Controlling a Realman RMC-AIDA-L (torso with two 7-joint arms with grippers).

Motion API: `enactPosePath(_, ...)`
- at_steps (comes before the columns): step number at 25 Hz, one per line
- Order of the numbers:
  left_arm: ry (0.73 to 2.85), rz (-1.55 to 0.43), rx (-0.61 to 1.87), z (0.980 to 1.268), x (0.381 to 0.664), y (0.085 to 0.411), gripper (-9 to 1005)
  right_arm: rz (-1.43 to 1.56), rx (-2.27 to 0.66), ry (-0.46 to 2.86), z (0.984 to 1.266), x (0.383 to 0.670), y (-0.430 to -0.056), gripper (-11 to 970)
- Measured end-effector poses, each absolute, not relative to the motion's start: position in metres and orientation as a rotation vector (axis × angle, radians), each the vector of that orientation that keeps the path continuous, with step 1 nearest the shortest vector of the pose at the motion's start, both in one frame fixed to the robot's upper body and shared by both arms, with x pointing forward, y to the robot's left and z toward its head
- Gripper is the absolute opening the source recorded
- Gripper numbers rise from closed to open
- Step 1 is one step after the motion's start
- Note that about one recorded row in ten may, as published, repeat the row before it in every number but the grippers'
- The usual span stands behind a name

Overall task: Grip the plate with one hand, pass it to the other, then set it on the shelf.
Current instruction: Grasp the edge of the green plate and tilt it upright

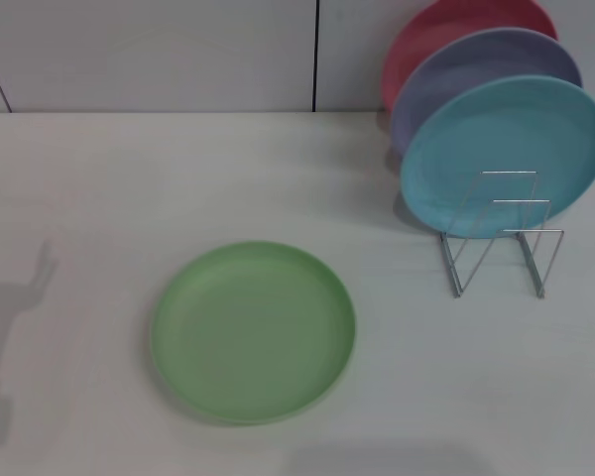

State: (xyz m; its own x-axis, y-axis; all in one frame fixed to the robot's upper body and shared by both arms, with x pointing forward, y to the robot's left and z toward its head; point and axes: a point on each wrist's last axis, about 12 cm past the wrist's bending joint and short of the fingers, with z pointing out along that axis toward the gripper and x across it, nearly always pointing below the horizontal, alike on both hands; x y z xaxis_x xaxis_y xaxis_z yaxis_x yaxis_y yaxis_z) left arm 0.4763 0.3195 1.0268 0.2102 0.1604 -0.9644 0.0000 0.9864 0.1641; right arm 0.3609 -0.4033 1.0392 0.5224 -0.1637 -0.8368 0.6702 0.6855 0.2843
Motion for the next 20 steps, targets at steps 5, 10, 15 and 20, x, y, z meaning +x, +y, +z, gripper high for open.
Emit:
enactPosePath(5,1.355,0.112,0.139,1.027,0.476,0.32,859,-0.534,0.646,0.893,1.039,0.361,-0.401,778)
enactPosePath(10,1.353,0.111,0.14,1.027,0.476,0.319,857,-0.519,0.649,0.894,1.038,0.364,-0.399,809)
enactPosePath(15,1.329,0.099,0.16,1.029,0.473,0.316,855,-0.513,0.648,0.878,1.04,0.364,-0.396,815)
enactPosePath(20,1.341,0.088,0.19,1.03,0.479,0.312,853,-0.464,0.624,0.872,1.041,0.368,-0.389,815)
